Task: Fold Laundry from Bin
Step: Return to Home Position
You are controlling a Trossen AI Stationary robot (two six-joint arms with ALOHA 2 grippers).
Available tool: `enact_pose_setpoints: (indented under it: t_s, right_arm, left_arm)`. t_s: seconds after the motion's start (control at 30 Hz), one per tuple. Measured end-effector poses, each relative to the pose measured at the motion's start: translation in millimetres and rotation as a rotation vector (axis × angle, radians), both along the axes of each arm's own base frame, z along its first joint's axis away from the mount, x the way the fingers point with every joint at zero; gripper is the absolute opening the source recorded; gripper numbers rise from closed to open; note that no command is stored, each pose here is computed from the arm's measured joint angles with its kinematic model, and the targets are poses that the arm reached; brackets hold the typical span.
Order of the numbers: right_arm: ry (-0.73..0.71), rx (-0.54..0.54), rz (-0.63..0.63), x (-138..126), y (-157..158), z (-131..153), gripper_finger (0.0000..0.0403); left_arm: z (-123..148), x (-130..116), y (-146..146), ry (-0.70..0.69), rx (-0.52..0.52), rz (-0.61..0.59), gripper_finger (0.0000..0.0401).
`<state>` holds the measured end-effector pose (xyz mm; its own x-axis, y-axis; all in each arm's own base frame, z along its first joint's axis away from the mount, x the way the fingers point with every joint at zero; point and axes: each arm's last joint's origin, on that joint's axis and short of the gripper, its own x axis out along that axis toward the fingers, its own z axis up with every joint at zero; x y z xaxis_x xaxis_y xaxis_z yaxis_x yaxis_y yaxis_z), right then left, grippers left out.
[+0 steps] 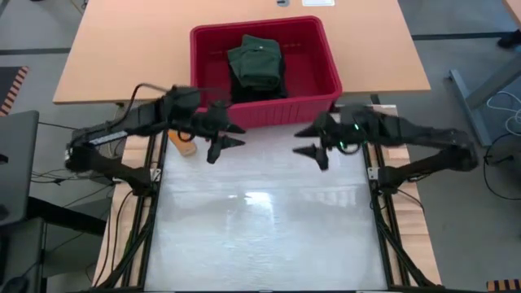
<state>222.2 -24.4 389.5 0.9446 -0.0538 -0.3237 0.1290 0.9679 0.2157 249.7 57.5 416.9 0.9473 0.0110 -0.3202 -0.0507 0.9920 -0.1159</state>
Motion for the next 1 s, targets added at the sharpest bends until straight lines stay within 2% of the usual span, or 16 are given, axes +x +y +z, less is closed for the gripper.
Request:
enact_pose_setpoints:
  t_s: [0.13, 0.3, 0.4, 0.53, 0.63, 0.73, 0.9, 1.0]
  right_arm:
    - [-0.109, 0.012, -0.008, -17.4, 2.3, -32.3, 0.0291]
    - [-0.178, 0.075, -0.118, -38.2, -13.0, -74.4, 0.0291]
    - [-0.189, 0.119, -0.134, -48.5, -22.3, -98.9, 0.0291]
    - [-0.167, 0.212, -0.126, -57.5, -33.0, -125.3, 0.0291]
    - [-0.138, 0.234, -0.116, -60.5, -38.5, -136.4, 0.0291]
    - [-0.118, 0.213, -0.132, -59.0, -43.7, -141.0, 0.0291]
    - [-0.035, 0.047, -0.058, -50.2, -45.2, -152.1, 0.0289]
    - [-0.006, 0.045, -0.01, -45.3, -41.4, -157.1, 0.0272]
  left_arm:
    - [-35.5, -22.8, -4.3, -0.134, -0.046, 0.066, 0.0153]
    - [-73.4, -47.9, -7.9, -0.258, -0.014, 0.16, 0.0145]
    - [-98.4, -59.2, -6.5, -0.284, 0.004, 0.222, 0.0141]
    - [-128.8, -69.8, -3.0, -0.331, -0.089, 0.294, 0.0135]
    - [-141.6, -76.4, -2.8, -0.385, -0.157, 0.311, 0.0131]
    - [-152.2, -80.5, -3.7, -0.408, -0.205, 0.317, 0.0125]
    - [-170.0, -82.0, -7.5, -0.389, -0.272, 0.304, 0.0113]
    - [-178.3, -82.8, -9.8, -0.35, -0.338, 0.306, 0.0102]
